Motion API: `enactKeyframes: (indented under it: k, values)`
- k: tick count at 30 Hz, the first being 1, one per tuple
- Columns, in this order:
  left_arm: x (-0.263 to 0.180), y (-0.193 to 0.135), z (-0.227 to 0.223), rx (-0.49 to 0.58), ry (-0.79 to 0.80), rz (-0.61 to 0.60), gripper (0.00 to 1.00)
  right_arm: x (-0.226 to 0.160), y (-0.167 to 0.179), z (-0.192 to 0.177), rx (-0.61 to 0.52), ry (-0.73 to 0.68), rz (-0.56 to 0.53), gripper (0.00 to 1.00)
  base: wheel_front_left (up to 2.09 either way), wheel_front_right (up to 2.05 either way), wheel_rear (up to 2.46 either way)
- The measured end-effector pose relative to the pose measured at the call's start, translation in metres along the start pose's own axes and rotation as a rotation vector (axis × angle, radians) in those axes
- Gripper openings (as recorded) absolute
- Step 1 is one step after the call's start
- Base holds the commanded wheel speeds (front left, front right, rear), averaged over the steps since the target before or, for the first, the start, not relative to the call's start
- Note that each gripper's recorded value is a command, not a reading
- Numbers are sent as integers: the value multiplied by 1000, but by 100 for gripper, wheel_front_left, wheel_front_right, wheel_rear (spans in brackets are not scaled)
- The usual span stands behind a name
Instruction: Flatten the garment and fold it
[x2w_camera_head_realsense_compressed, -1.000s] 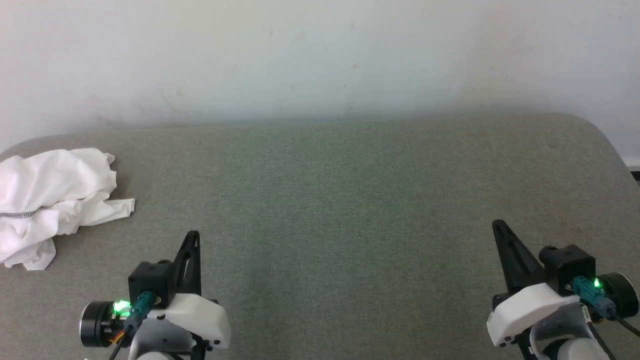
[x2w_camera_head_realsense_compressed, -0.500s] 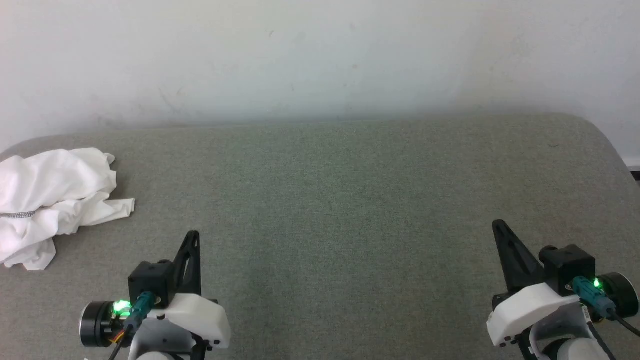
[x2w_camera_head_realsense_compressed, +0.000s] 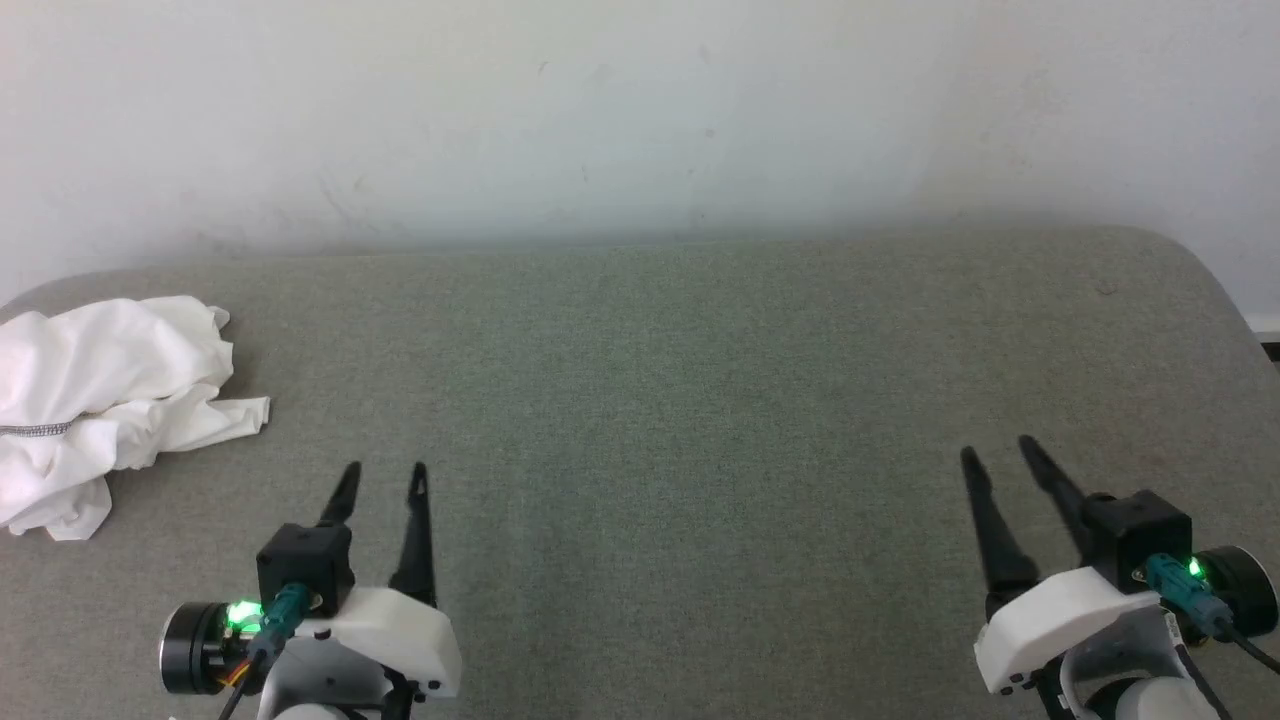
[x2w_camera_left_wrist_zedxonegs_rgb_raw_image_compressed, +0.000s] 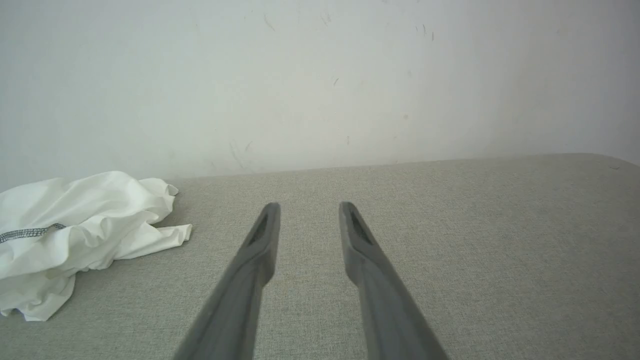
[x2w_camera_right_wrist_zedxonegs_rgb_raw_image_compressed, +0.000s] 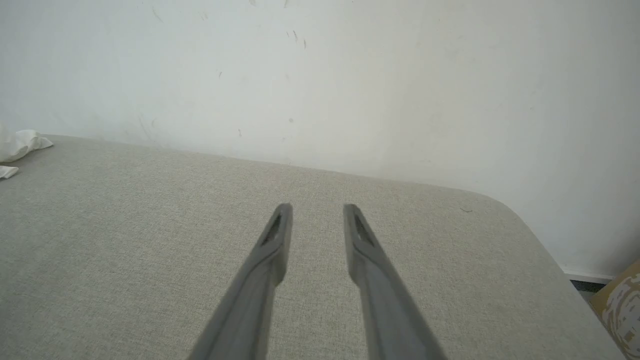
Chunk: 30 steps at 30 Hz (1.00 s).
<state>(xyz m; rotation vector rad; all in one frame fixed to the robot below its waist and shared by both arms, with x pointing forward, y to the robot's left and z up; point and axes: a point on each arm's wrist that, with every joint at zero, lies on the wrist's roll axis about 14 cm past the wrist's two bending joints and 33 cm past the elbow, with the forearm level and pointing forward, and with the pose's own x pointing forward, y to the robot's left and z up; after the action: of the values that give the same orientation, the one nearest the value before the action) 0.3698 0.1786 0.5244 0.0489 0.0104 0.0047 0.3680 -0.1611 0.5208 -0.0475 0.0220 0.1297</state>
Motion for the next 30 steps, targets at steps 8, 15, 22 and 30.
enactKeyframes:
  k: [8,15,22,30]
  values:
    - [0,0,1,-1,-11,-1,100,-1,-6,1,7,-8,-16,100,0,0,0]
    - [-2,0,2,-2,-21,0,100,-3,-11,0,23,-16,-32,100,0,0,0]
    - [-4,1,1,-5,-26,3,100,-3,-16,1,32,-29,-48,100,0,0,0]
    - [-8,5,0,-13,-34,17,100,-2,-18,1,41,-40,-53,100,0,0,0]
